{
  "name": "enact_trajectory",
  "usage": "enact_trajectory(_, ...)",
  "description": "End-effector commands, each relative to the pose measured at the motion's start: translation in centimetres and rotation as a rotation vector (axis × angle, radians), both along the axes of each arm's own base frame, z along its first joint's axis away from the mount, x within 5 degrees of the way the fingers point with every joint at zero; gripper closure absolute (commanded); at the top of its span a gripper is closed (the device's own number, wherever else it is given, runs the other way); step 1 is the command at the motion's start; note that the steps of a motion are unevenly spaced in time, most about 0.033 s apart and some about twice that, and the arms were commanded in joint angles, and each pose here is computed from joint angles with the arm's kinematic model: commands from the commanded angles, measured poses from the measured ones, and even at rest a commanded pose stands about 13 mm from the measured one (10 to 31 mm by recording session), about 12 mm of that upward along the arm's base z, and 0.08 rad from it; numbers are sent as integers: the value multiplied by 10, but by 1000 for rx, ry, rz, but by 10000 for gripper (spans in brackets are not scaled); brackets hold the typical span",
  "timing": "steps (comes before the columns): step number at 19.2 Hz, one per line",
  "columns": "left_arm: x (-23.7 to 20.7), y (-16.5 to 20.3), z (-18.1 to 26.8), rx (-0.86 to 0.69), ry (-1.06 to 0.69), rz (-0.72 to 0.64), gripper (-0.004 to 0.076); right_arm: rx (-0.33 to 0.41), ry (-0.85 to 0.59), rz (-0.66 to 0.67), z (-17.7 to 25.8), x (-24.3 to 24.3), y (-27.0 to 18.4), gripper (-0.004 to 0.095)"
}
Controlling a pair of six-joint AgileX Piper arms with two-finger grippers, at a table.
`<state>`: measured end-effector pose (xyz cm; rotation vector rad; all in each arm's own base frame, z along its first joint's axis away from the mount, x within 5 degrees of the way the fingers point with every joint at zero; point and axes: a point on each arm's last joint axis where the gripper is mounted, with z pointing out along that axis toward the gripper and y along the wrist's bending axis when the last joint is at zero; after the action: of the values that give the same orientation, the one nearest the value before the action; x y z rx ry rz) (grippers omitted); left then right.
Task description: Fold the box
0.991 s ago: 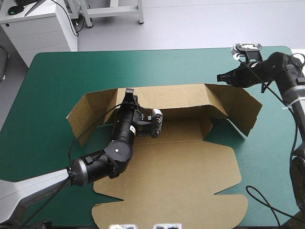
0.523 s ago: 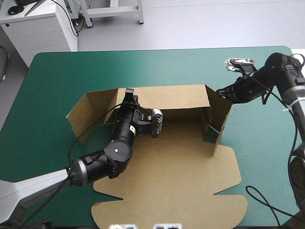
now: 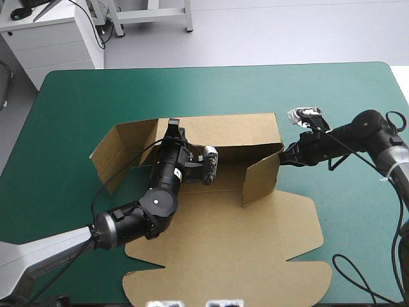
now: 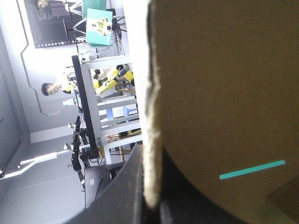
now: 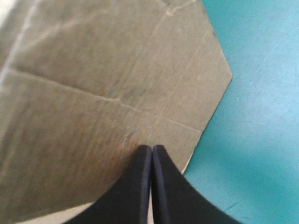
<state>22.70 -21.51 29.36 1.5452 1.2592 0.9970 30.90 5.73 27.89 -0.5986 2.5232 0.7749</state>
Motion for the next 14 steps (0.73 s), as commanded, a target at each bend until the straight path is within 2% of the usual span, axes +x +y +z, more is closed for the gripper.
enact_trajectory(1,-3,1,19,-40,-58,-17,731,16,-193,12,26,-18,-1,927)
enact_trajectory(4,-3,1,19,-40,-58,-17,731,-23,-201,99,23,-24,-1,890)
enact_trajectory(6,-3,0,19,-40,-57,-19,731,-23,-197,146,22,-27,0,757)
enact_trajectory(8,-3,0,19,-40,-57,-19,731,-21,-192,190,22,-30,2,501)
enact_trajectory(10,-3,0,19,-40,-57,-19,731,-14,-189,190,22,-30,2,303)
enact_trajectory(12,-3,0,19,-40,-57,-19,731,-14,-191,189,22,-30,2,219)
enact_trajectory(14,-3,0,19,-40,-57,-19,731,5,-169,189,23,-31,3,218)
